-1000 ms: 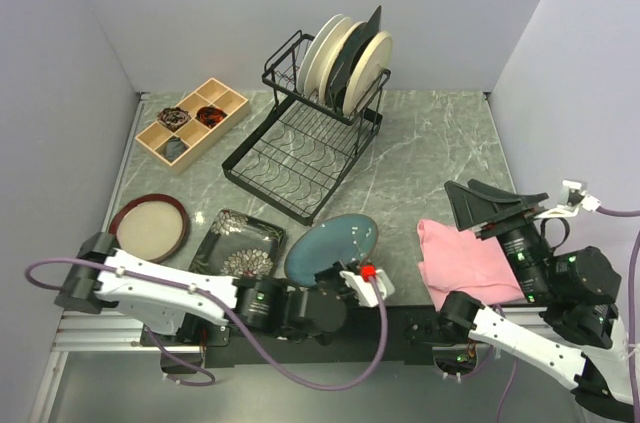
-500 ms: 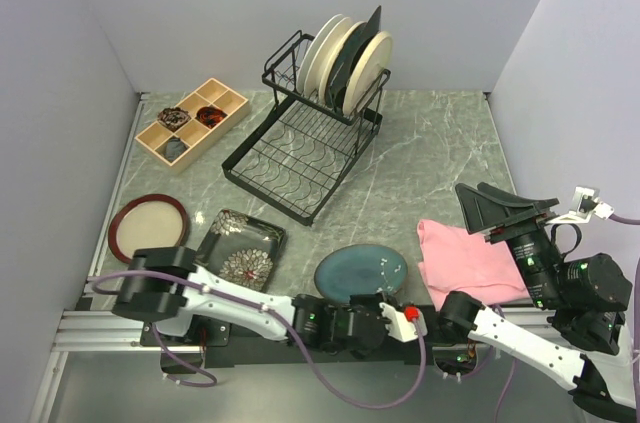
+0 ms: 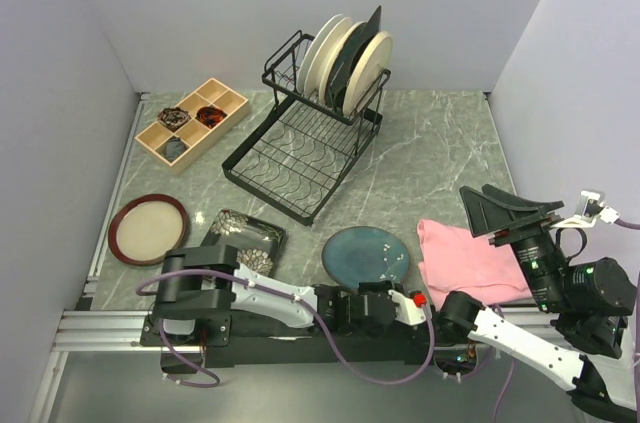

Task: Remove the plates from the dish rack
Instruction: Place the plate at the center of the board.

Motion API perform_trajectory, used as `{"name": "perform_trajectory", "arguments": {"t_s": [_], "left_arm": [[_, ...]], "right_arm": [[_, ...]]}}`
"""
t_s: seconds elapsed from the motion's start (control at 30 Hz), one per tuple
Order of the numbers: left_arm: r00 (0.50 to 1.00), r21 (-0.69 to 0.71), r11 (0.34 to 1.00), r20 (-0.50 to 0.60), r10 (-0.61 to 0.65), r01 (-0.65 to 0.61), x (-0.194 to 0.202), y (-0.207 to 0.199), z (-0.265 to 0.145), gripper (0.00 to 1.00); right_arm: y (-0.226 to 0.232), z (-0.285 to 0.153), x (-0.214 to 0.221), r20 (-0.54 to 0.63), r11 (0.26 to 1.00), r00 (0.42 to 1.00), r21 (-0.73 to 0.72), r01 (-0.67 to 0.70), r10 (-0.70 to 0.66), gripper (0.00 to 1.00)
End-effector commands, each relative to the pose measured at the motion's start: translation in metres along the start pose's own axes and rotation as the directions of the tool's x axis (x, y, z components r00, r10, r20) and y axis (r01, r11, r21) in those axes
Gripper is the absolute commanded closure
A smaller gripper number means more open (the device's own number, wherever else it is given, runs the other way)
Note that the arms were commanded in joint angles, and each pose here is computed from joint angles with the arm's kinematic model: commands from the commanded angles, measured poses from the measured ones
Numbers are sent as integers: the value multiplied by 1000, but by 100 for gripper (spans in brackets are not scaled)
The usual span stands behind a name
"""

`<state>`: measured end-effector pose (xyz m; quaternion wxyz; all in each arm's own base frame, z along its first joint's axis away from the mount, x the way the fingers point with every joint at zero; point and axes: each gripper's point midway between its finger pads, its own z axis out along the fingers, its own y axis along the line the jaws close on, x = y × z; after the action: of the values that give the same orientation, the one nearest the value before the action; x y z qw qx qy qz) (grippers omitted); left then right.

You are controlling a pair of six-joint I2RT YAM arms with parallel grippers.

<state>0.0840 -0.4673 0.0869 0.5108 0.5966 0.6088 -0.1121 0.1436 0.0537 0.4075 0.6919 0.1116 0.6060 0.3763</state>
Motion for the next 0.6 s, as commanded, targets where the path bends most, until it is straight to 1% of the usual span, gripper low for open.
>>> {"name": "perform_trajectory", "arguments": {"t_s": [0.0, 0.07, 0.17, 0.2, 0.23, 0.4, 0.47, 0.57], "left_arm": [[992, 17, 997, 95, -79, 78, -27, 4, 14, 82], [992, 23, 995, 81, -99, 97, -18, 3, 18, 77], [992, 24, 994, 57, -111, 110, -6, -1, 23, 75], [992, 27, 993, 50, -118, 117, -4, -2, 24, 70], [991, 28, 992, 44, -122, 121, -2, -3, 24, 68], [984, 19, 983, 3, -180, 180, 24, 0, 26, 65], [976, 25, 976, 22, -216, 216, 22, 4, 23, 64], [972, 35, 972, 15, -235, 234, 29, 2, 19, 59]], "right_arm": [[0, -3, -8, 27, 1000, 1000, -12, -1, 1, 0], [0, -2, -8, 26, 1000, 1000, -11, 6, -6, 0], [0, -2, -6, 26, 1000, 1000, -11, 6, -6, 0], [0, -2, -6, 25, 1000, 1000, -14, 5, -4, 0], [-1, -1, -3, 22, 1000, 1000, -11, 6, -6, 0], [1, 0, 4, 6, 1000, 1000, -24, 3, -3, 0], [1, 0, 5, 5, 1000, 1000, -25, -1, 1, 0], [0, 1, 8, 1, 1000, 1000, -25, -2, 2, 0]]}}
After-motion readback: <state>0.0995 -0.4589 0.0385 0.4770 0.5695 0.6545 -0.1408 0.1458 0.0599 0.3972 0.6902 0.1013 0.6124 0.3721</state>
